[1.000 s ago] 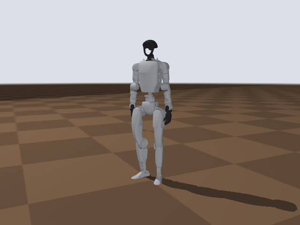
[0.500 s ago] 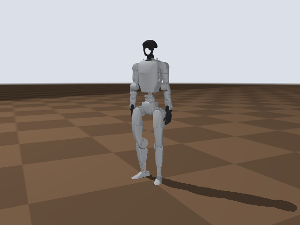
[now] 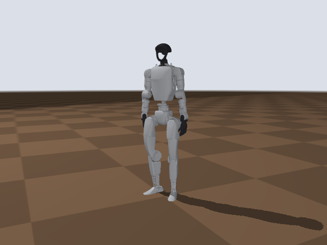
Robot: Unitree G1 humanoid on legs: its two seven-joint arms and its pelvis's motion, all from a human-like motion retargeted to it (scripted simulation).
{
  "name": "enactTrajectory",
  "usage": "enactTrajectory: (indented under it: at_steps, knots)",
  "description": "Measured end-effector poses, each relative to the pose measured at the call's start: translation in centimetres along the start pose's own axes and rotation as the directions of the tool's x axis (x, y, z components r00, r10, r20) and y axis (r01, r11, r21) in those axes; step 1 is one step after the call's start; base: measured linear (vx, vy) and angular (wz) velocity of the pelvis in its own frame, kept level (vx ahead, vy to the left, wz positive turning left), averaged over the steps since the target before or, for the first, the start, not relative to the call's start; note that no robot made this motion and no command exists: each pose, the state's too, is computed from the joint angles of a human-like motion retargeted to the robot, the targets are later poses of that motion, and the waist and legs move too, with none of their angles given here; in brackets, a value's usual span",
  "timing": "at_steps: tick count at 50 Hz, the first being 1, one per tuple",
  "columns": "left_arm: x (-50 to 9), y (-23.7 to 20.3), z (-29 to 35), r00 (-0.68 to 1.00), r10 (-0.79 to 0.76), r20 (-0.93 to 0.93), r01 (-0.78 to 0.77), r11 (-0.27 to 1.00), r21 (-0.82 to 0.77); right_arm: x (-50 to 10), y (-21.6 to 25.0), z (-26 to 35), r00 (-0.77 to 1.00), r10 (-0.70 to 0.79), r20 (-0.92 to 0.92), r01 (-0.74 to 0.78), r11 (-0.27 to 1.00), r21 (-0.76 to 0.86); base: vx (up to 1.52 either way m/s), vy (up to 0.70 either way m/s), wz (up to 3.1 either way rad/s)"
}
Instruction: Upper body actions
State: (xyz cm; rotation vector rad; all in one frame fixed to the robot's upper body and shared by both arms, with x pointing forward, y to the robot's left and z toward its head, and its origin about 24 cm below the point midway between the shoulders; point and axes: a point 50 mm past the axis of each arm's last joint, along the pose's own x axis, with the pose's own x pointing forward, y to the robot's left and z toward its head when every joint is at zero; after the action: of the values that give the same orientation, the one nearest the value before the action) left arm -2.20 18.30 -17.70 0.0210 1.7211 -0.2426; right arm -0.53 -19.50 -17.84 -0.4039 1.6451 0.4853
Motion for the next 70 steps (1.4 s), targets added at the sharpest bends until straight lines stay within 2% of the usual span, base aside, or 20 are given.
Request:
enactTrajectory:
  at_steps: [70]
  knots:
    - [-0.02, 0.08, 0.0, 1.0, 0.005, 0.001, -0.005, 1.0, -0.002, 0.01, 0.01, 0.08, 1.0, -0.005, 0.005, 0.005, 1.0, -0.029, 0.0, 0.0, 0.0]
